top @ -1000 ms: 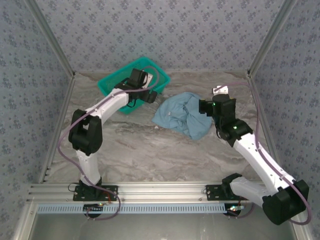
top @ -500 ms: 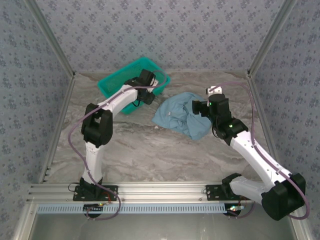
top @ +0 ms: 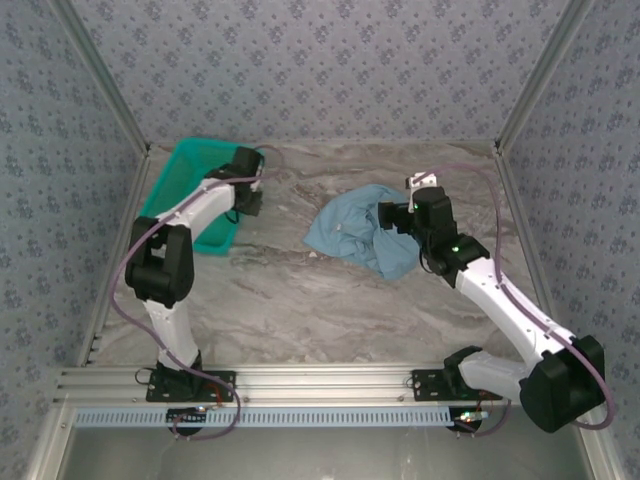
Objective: Fold the inside-out t-shirt
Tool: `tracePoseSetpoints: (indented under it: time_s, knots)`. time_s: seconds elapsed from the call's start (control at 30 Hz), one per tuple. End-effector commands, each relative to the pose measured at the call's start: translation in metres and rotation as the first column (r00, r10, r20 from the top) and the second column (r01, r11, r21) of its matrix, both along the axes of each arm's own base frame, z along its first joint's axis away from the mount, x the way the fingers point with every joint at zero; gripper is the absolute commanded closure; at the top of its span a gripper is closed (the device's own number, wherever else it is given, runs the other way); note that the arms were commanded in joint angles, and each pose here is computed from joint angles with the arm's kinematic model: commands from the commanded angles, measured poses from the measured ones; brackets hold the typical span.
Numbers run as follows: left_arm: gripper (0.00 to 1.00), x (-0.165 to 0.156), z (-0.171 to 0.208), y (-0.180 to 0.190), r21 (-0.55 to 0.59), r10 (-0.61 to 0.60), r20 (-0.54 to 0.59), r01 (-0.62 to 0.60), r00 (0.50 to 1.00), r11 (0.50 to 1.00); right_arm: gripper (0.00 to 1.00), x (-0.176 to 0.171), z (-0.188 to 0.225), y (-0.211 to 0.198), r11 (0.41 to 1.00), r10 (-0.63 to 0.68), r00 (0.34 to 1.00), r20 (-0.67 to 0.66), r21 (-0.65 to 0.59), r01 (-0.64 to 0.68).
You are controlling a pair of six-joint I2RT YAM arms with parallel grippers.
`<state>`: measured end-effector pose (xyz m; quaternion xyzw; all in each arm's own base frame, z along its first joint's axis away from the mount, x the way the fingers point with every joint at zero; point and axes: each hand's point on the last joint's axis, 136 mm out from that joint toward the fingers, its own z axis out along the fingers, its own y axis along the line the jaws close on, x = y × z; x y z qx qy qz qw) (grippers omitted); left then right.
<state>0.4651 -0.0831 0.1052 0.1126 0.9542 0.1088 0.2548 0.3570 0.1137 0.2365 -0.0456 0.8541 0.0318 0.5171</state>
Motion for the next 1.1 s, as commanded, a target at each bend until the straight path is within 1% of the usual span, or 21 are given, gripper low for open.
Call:
tracePoseSetpoints:
  time_s: [0.0,0.13,0.2,0.27,0.33,0.37,0.4,0.43,0.47,0.57,0.6,0.67,0.7,0.73,0.8,0.83,0.87,0.93,1.0,1.07]
  knots:
    - [0.84,0.023,0.020,0.049,0.062,0.095,0.055,-0.098,0.994,0.993,0.00,0.003,0.003,0.012,0.998,0.026,1.000,0.009,0.049,-0.027]
    - [0.84,0.051,0.024,0.084,0.080,0.136,0.069,-0.141,0.988,0.987,0.00,0.005,-0.003,0.014,0.999,0.027,1.000,-0.014,0.042,-0.026]
    - [0.84,0.065,0.025,0.098,0.065,0.161,0.078,-0.166,0.984,0.984,0.00,0.005,-0.015,0.019,0.998,0.048,0.997,-0.060,0.038,-0.045]
    - [0.82,0.080,0.027,0.105,0.036,0.169,0.094,-0.173,0.981,0.984,0.00,0.008,-0.028,0.019,0.998,0.052,0.993,-0.103,0.025,-0.050]
    - [0.73,0.093,0.030,0.107,0.033,0.162,0.104,-0.166,0.981,0.986,0.00,0.011,-0.042,0.022,0.998,0.061,0.986,-0.155,0.013,-0.059]
    - [0.68,0.095,0.029,0.106,0.034,0.163,0.099,-0.167,0.982,0.985,0.00,0.011,-0.053,0.022,0.998,0.054,0.979,-0.195,-0.003,-0.055]
    - [0.59,0.101,0.039,0.104,0.015,0.165,0.115,-0.168,0.980,0.986,0.00,0.010,-0.063,0.020,0.999,0.039,0.972,-0.232,-0.018,-0.045]
    - [0.50,0.099,0.042,0.097,-0.009,0.167,0.100,-0.167,0.981,0.986,0.00,0.010,-0.072,0.015,0.999,0.012,0.965,-0.262,-0.036,-0.022]
    - [0.45,0.096,0.049,0.091,-0.030,0.172,0.104,-0.169,0.980,0.985,0.01,0.009,-0.078,0.010,0.999,-0.008,0.959,-0.284,-0.048,-0.006]
    - [0.33,0.079,0.080,0.057,-0.140,0.159,0.157,-0.138,0.975,0.981,0.05,-0.001,-0.099,-0.011,0.997,-0.066,0.926,-0.371,-0.051,0.051]
    - [0.31,0.071,0.093,0.037,-0.207,0.144,0.189,-0.104,0.971,0.973,0.06,-0.007,-0.107,-0.015,0.997,-0.071,0.914,-0.400,-0.045,0.057]
    - [0.27,0.048,0.105,-0.008,-0.358,0.095,0.224,-0.008,0.970,0.934,0.09,-0.013,-0.118,-0.015,0.997,-0.074,0.902,-0.425,-0.049,0.058]
    - [0.26,0.034,0.109,-0.037,-0.436,0.057,0.246,0.059,0.968,0.898,0.10,-0.017,-0.124,-0.010,0.998,-0.063,0.895,-0.442,-0.055,0.043]
    - [0.25,0.018,0.105,-0.066,-0.502,0.006,0.258,0.129,0.966,0.855,0.10,-0.018,-0.126,-0.005,0.998,-0.051,0.893,-0.446,-0.055,0.029]
    - [0.23,-0.009,0.087,-0.114,-0.580,-0.075,0.253,0.214,0.965,0.786,0.12,-0.014,-0.126,0.003,0.999,-0.028,0.901,-0.433,-0.039,0.012]
    - [0.24,-0.021,0.072,-0.132,-0.606,-0.111,0.228,0.230,0.967,0.761,0.13,-0.009,-0.121,0.006,1.000,-0.022,0.909,-0.417,-0.022,0.014]
    - [0.23,-0.032,0.057,-0.145,-0.615,-0.142,0.197,0.235,0.970,0.753,0.15,-0.005,-0.119,0.010,1.000,-0.014,0.913,-0.407,-0.005,0.013]
    - [0.23,-0.053,0.023,-0.169,-0.614,-0.200,0.131,0.238,0.971,0.753,0.18,0.008,-0.111,0.019,0.999,0.013,0.930,-0.367,0.034,-0.001]
    - [0.24,-0.066,-0.009,-0.181,-0.596,-0.236,0.067,0.228,0.970,0.769,0.19,0.024,-0.108,0.026,0.999,0.023,0.945,-0.327,0.047,-0.007]
    - [0.24,-0.074,-0.033,-0.193,-0.590,-0.271,0.015,0.227,0.963,0.775,0.20,0.038,-0.113,0.031,0.999,0.018,0.948,-0.317,0.041,-0.006]
